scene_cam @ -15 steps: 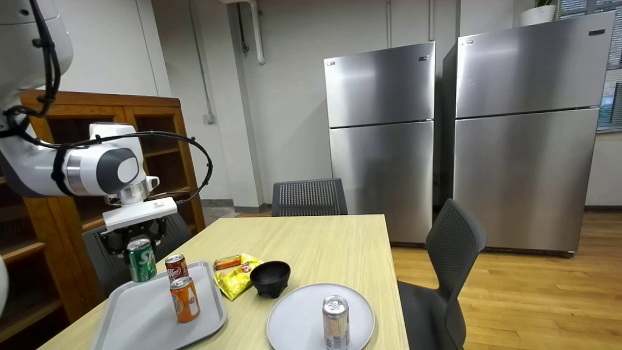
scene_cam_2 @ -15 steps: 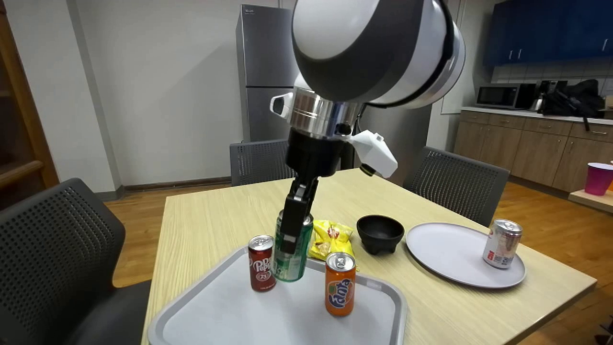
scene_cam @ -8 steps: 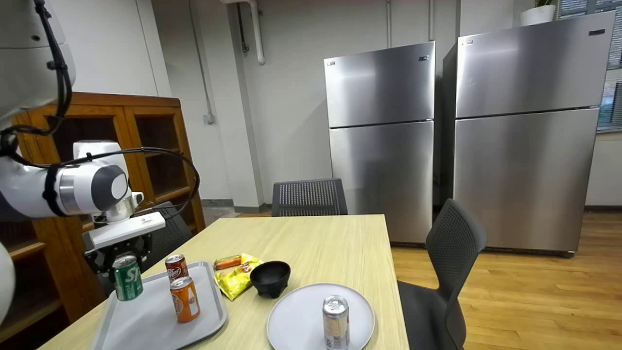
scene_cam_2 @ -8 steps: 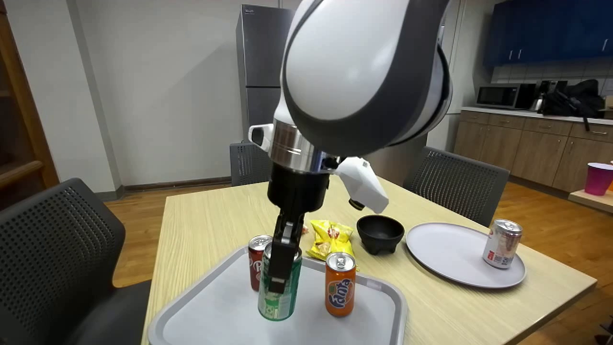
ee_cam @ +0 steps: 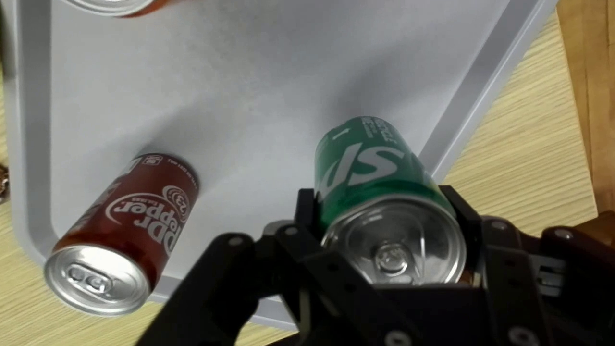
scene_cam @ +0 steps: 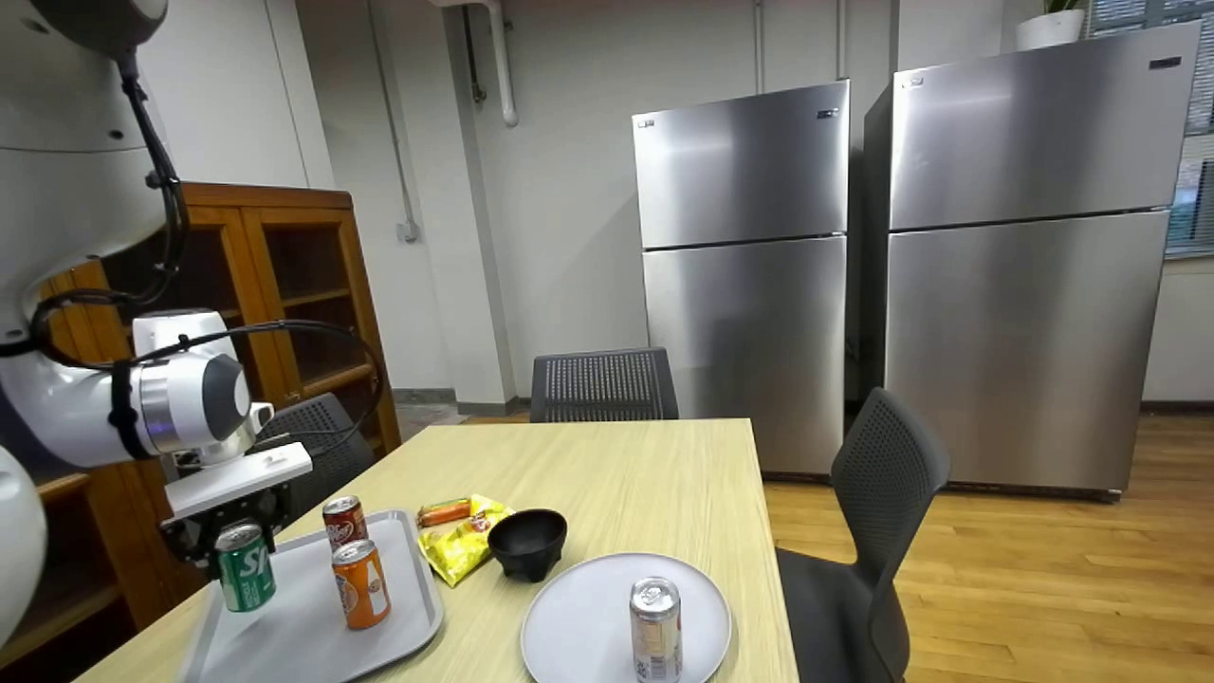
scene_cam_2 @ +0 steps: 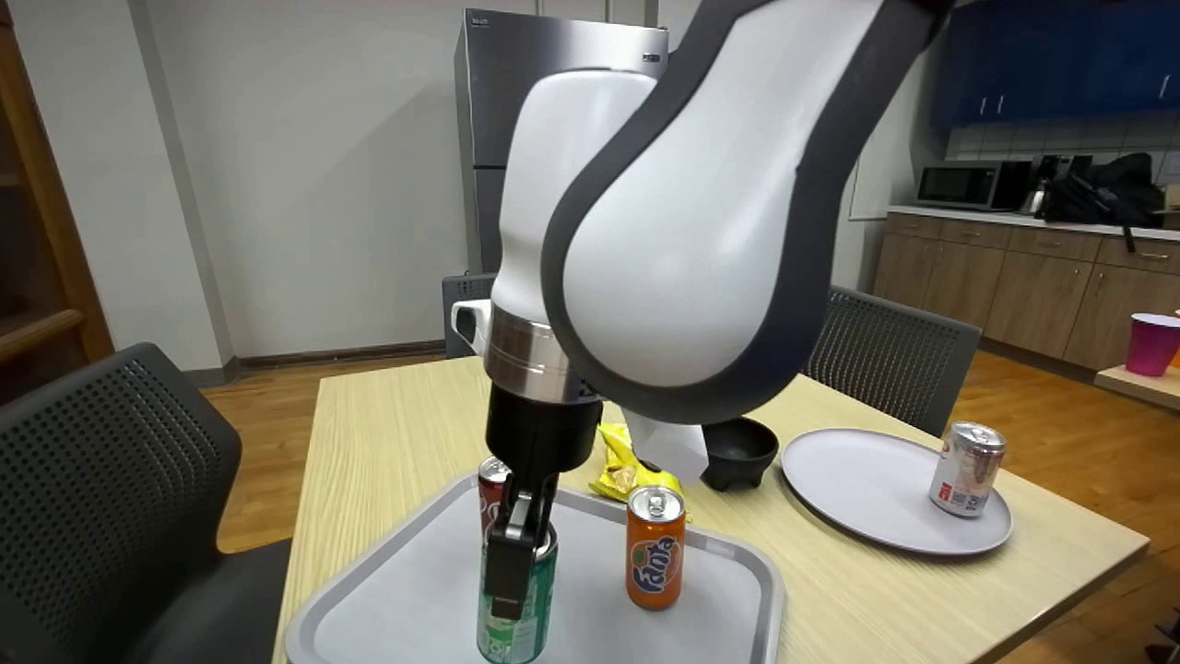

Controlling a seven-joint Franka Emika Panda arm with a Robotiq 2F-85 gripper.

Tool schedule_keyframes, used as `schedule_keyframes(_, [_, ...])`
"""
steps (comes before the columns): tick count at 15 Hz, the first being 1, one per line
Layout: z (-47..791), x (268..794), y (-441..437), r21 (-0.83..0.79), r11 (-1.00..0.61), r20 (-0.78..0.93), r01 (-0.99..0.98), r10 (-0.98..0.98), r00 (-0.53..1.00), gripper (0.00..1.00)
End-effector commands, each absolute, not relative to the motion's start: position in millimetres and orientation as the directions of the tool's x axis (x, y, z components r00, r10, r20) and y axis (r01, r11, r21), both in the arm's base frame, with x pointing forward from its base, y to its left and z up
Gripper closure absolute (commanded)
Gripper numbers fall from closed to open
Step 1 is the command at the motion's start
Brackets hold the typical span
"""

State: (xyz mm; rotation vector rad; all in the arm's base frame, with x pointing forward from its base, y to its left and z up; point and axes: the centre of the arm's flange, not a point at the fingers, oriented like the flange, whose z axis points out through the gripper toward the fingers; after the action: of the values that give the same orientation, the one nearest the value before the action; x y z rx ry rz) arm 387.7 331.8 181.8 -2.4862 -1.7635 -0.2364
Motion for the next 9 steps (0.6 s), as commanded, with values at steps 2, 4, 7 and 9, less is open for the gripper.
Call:
schedule_keyframes(2, [165.4,404.7,356.7,0.059,-0.385,0.196,0.921,0.909,0.368,0.62])
schedule_keyframes(4, [160.5,409.6,359.6,0.076,-0.399,0.195,0.914,0.905,0.379,0.62])
schedule_keyframes(7, [156.7,412.7,361.4,0.090,-0.404,0.191,0.910,0.904,0.382,0.62])
schedule_keyframes(9, [156.4,413.2,362.4,0.098,-0.399,0.188,0.912,0.907,0.377,0.62])
